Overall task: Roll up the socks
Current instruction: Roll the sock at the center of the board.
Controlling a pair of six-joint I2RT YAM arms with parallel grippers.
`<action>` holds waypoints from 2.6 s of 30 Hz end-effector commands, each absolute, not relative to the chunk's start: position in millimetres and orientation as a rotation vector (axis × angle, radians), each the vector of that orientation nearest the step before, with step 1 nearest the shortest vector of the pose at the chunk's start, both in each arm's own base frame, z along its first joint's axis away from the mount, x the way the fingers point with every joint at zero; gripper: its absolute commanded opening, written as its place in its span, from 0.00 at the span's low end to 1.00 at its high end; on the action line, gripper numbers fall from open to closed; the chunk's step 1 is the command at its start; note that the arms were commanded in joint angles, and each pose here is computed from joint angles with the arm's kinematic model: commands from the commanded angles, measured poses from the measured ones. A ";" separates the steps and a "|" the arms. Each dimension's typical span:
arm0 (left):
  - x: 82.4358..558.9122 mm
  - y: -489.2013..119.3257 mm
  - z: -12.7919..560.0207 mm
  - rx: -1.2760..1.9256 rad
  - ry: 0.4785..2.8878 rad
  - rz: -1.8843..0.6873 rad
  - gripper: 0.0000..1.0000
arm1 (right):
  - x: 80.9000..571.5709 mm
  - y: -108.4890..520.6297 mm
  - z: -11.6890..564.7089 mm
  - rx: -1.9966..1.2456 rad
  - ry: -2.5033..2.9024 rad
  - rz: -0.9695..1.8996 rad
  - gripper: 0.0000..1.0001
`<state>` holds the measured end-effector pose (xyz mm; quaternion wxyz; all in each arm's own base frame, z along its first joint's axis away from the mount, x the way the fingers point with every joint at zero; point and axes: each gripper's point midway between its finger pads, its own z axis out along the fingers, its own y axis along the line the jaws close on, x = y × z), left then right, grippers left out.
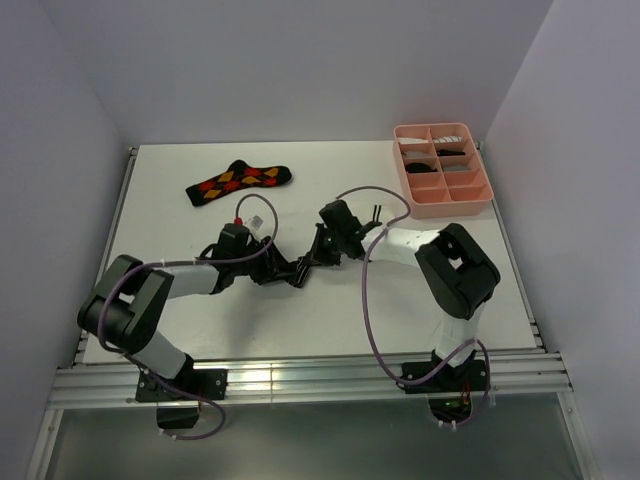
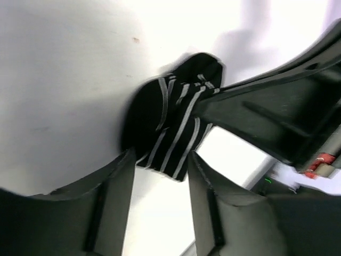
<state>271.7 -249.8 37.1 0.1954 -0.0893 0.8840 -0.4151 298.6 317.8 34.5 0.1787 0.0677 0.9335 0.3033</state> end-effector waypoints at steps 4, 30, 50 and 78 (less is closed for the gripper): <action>293.3 -230.3 66.0 -0.123 2.375 -0.719 0.52 | 296.5 301.3 27.9 0.158 2.770 0.596 0.00; 264.9 -298.5 56.6 0.394 2.133 -0.167 0.43 | 283.3 303.0 11.9 0.200 2.923 0.485 0.00; 247.0 -292.3 21.3 0.406 2.262 -0.143 0.01 | 292.6 318.7 39.9 0.248 2.766 0.766 0.08; 250.4 -258.9 19.1 -0.232 2.520 -1.117 0.01 | 304.8 318.9 66.2 0.330 2.392 1.094 0.57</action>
